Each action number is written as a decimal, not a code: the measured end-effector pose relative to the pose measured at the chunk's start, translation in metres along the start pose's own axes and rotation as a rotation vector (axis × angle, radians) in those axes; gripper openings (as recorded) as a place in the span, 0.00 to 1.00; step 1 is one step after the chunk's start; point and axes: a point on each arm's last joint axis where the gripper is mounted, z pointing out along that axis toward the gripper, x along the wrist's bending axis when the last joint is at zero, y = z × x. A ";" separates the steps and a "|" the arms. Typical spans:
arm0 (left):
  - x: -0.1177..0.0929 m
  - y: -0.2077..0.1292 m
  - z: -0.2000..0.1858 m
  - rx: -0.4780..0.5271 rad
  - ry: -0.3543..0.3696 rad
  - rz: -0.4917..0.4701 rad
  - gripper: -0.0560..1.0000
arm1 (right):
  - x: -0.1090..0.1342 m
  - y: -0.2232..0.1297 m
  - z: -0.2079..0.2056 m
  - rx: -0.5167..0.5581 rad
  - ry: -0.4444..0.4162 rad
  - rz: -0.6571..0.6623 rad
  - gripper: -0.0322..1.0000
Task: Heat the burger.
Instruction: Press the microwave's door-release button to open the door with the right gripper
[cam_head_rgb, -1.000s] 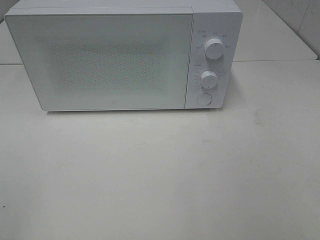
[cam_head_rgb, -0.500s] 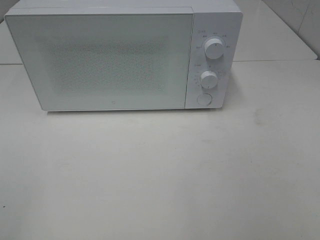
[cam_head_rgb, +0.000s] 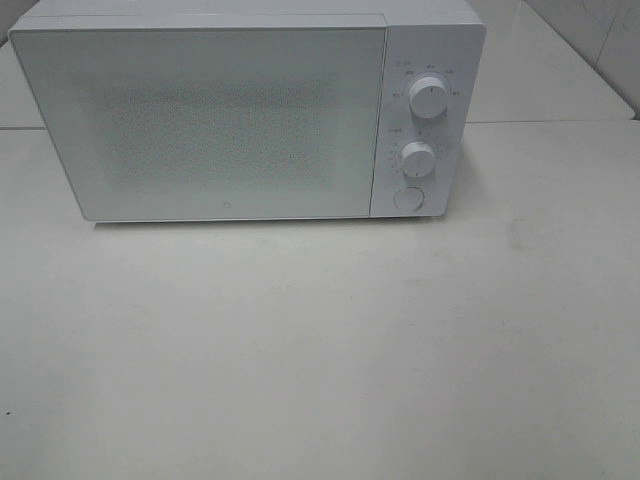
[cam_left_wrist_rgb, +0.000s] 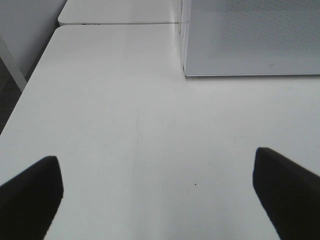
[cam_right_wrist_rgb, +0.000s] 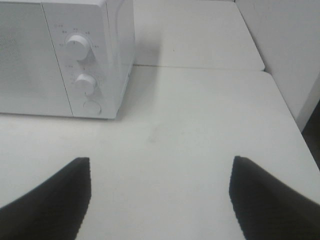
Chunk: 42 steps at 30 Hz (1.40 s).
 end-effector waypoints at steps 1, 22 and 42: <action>0.000 0.000 0.000 0.000 0.000 0.000 0.97 | 0.000 0.002 0.003 -0.013 0.001 -0.001 0.75; 0.000 0.000 0.000 0.000 0.000 0.000 0.97 | 0.008 0.008 0.083 -0.125 0.036 -0.008 0.75; 0.000 0.000 0.000 0.000 0.000 0.000 0.97 | 0.014 0.034 0.142 -0.325 0.070 0.002 0.75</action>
